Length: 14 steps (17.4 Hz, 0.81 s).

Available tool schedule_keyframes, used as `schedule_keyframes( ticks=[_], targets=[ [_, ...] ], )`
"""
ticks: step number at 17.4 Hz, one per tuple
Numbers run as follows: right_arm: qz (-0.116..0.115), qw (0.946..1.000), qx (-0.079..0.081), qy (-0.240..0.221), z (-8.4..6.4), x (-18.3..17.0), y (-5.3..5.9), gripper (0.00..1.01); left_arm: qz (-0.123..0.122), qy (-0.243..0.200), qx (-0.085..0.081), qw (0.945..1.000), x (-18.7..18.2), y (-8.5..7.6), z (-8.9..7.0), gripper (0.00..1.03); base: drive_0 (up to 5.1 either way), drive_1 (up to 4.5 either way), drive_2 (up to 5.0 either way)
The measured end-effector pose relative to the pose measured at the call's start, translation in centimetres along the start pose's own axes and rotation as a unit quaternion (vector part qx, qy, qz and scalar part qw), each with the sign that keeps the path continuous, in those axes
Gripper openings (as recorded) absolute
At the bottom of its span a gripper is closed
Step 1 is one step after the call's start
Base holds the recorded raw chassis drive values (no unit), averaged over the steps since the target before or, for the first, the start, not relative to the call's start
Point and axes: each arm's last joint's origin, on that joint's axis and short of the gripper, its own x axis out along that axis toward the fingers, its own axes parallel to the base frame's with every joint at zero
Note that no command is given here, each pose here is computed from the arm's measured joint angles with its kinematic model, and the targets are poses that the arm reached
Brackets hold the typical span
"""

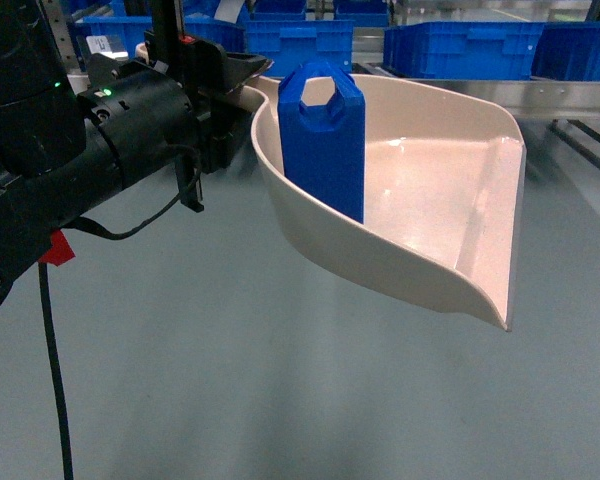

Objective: Place part in tray to right shelf

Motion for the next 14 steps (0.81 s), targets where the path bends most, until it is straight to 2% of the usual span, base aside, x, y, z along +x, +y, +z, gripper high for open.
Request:
schedule_keyframes(
  ticks=[5,14],
  targets=[
    [0.000,1.0000,0.000,-0.001,0.01,-0.01,0.00,0.98,-0.003,0.000,0.001,1.0000,0.00,-0.06,0.01,0.15,0.0,0.00,0.0],
    [0.000,1.0000,0.000,-0.001,0.02,-0.01,0.00,0.98,-0.003,0.000,0.001,1.0000,-0.02,-0.05,0.03,0.15,3.5,1.14,-4.9]
  ],
)
